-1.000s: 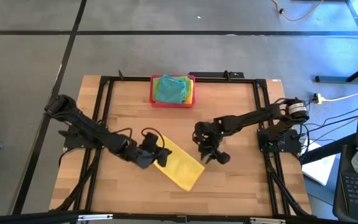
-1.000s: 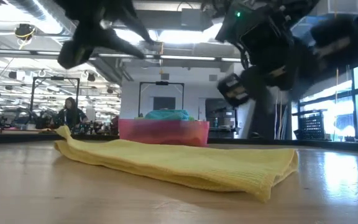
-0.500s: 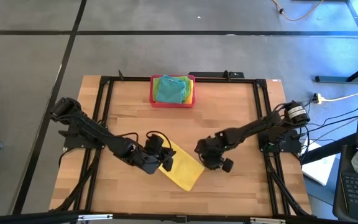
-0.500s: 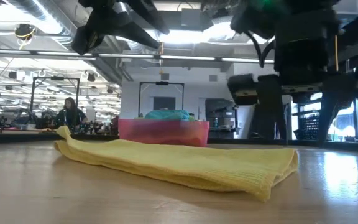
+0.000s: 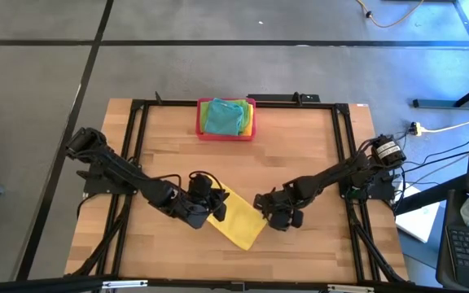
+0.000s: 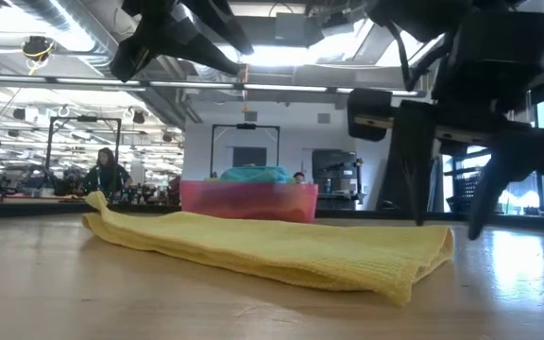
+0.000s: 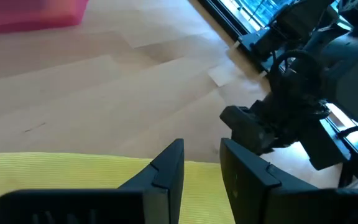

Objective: Fold microfiber towels
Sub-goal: Fold the yellow microfiber cloth

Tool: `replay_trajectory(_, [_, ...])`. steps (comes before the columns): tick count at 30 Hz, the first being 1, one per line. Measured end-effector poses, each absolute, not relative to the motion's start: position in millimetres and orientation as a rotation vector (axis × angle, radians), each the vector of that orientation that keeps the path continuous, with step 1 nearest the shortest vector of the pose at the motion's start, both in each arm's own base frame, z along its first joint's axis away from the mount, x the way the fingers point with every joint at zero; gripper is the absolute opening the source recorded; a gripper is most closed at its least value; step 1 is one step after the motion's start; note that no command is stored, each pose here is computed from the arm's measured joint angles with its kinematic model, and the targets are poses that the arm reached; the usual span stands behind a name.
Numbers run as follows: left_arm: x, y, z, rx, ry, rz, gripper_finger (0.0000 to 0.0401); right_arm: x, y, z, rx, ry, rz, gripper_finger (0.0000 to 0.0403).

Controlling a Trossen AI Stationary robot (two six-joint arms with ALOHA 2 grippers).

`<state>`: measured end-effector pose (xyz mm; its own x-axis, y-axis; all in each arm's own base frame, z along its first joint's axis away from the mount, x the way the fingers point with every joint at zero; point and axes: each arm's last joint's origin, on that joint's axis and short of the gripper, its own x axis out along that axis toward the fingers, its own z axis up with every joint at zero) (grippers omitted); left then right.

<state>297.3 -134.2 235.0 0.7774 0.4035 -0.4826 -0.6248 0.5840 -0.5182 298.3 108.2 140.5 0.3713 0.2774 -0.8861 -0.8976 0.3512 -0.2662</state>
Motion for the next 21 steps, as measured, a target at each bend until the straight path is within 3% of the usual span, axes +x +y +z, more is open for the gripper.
replay_trajectory(12, [289.4,-150.7,233.8,-0.686,0.402,0.527,0.0096,300.7,113.3,127.6,-0.937,0.868,0.907,0.0155])
replay_trajectory(21, [276.3,-172.7,233.4,-0.714,0.421,0.468,0.0096,299.9,118.5,122.5,-0.898,0.912,0.906,0.0063])
